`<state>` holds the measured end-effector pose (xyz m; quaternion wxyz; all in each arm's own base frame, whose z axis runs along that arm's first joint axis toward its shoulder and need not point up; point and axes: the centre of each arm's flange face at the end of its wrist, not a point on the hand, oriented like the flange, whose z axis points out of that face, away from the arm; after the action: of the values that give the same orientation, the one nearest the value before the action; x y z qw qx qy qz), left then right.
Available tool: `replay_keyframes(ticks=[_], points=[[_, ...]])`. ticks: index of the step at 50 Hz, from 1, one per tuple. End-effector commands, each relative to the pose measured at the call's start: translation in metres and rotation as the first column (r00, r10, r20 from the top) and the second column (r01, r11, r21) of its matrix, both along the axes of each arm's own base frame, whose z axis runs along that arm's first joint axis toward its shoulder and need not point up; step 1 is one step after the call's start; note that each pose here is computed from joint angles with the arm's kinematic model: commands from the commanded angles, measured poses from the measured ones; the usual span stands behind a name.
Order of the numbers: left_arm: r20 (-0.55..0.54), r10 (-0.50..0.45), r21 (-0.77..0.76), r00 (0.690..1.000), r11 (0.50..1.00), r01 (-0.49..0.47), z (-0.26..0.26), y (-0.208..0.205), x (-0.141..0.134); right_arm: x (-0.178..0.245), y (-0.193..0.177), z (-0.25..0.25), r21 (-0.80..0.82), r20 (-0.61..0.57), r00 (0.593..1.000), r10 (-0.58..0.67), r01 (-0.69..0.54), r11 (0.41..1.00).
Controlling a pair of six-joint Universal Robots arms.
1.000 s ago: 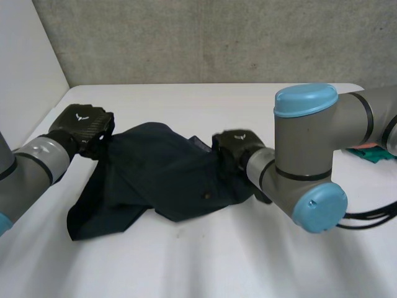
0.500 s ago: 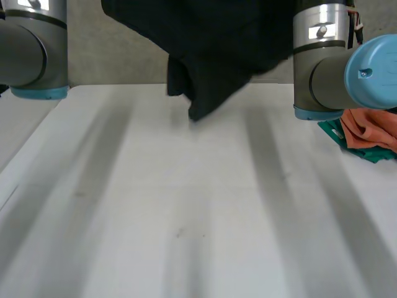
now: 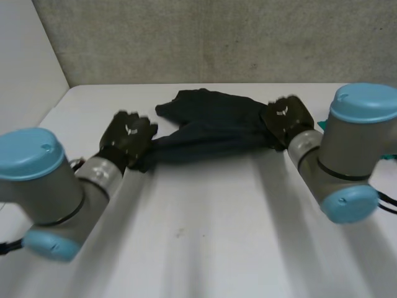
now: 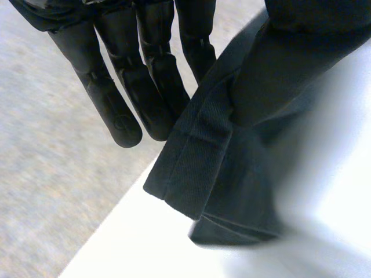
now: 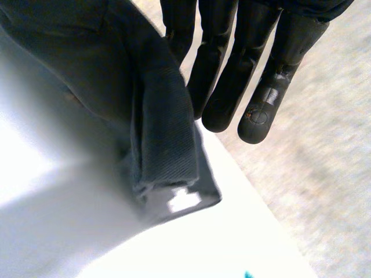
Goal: Fold the laundry.
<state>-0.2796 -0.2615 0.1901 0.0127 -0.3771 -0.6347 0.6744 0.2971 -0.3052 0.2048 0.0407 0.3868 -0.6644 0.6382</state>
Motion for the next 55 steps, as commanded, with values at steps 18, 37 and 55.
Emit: replay_keyframes(ticks=[18,37,55], points=[[0.387,-0.248,0.434,0.888,0.899,0.061,0.002,0.127,0.041,-0.073,0.124,-0.017,0.482,-0.42,0.885,0.202,0.028,0.876],[0.18,-0.03,0.081,0.983,0.997,0.015,0.045,0.023,0.014,-0.084,0.111,-0.032,0.433,-0.41,0.904,0.126,0.071,0.899],[0.063,-0.161,0.227,0.985,0.963,0.143,-0.058,-0.054,-0.026,-0.081,0.093,-0.032,0.341,-0.322,0.946,0.028,0.088,0.936]])
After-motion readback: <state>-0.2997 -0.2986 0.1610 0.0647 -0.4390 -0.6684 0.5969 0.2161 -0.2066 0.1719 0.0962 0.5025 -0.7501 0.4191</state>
